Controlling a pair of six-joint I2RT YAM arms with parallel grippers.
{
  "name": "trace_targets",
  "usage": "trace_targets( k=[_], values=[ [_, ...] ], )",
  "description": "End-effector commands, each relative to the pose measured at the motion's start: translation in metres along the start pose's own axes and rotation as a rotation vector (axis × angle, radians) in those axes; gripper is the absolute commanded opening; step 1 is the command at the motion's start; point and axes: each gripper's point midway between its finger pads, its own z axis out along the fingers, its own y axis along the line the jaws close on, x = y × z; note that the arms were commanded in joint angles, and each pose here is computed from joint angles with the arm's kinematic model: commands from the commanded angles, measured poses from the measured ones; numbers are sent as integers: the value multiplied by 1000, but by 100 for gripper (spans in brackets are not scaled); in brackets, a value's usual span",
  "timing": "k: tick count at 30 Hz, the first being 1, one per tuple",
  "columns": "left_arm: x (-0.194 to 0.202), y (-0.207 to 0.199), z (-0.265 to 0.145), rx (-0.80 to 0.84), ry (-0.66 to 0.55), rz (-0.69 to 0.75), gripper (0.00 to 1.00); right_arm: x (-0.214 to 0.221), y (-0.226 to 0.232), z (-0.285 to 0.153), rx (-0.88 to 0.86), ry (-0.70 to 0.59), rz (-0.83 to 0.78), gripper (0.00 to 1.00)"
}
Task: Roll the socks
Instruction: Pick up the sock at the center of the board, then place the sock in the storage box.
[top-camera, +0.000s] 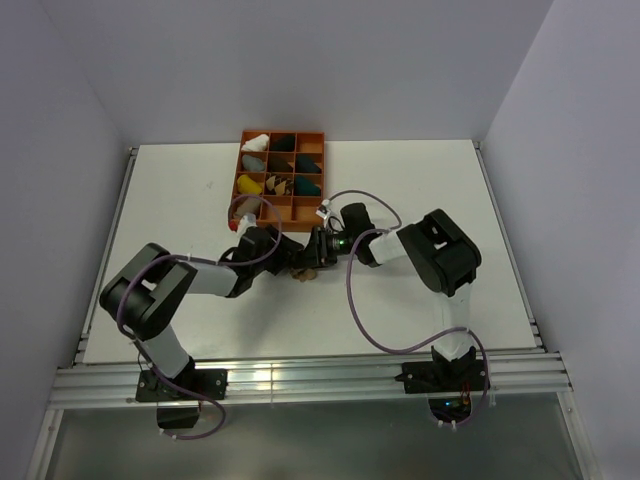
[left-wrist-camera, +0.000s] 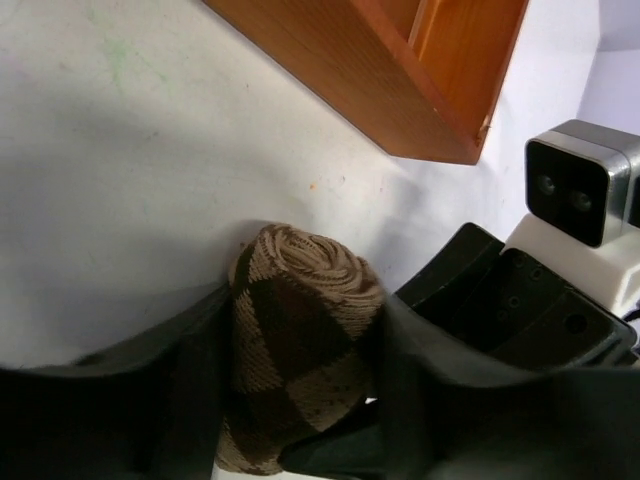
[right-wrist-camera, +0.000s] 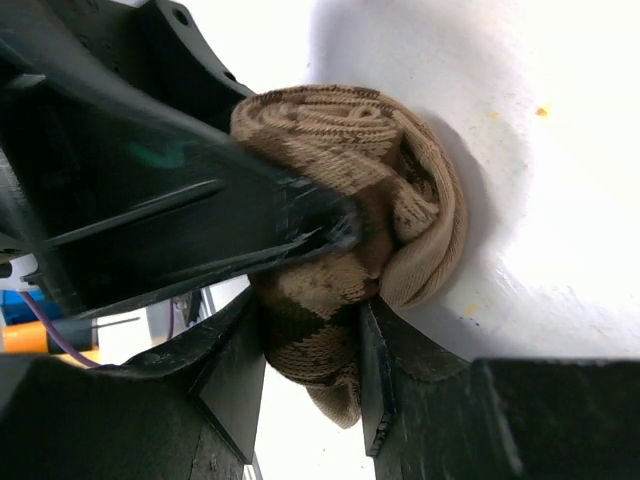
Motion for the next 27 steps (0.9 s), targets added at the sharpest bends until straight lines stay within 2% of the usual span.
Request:
trace_targets(
  k=[1, 3, 4, 6, 7, 8, 9, 10, 12, 13, 16, 17, 19, 27],
  values=[
    [42, 70, -2, -251, 165, 63, 48, 63, -58, 1, 182, 124, 173, 0],
    [43, 71, 0, -266, 173, 72, 37, 60, -58, -1, 180, 111, 174, 0],
    [44, 72, 0, -272, 177, 75, 25, 59, -57, -1, 177, 107, 172, 0],
    [46, 73, 1, -288, 186, 84, 15, 55, -53, -4, 172, 85, 158, 0],
    [46, 75, 1, -296, 190, 88, 3, 53, -51, -6, 173, 75, 149, 1],
    [47, 77, 0, -310, 195, 91, 0, 53, -52, -8, 186, 65, 142, 6],
    [46, 74, 0, -304, 195, 103, 0, 47, -47, -13, 198, 51, 130, 11],
    [44, 73, 0, -307, 190, 109, 0, 45, -45, -17, 212, 44, 106, 21],
    [38, 68, -1, -310, 170, 141, 0, 36, -36, -29, 252, 7, 74, 34],
    [33, 65, -2, -312, 157, 155, 0, 33, -33, -34, 266, -4, 47, 44],
    [11, 40, -6, -288, 93, 237, 1, 18, -17, -64, 364, -79, -6, 59],
    [9, 44, -7, -310, 84, 241, 0, 19, -19, -65, 366, -77, -14, 61],
    [-7, 24, -10, -287, 36, 301, 0, 11, -8, -86, 415, -123, -50, 67],
    [-72, -56, -28, -226, -131, 556, 0, -24, 49, -174, 529, -338, -203, 71]
  ],
)
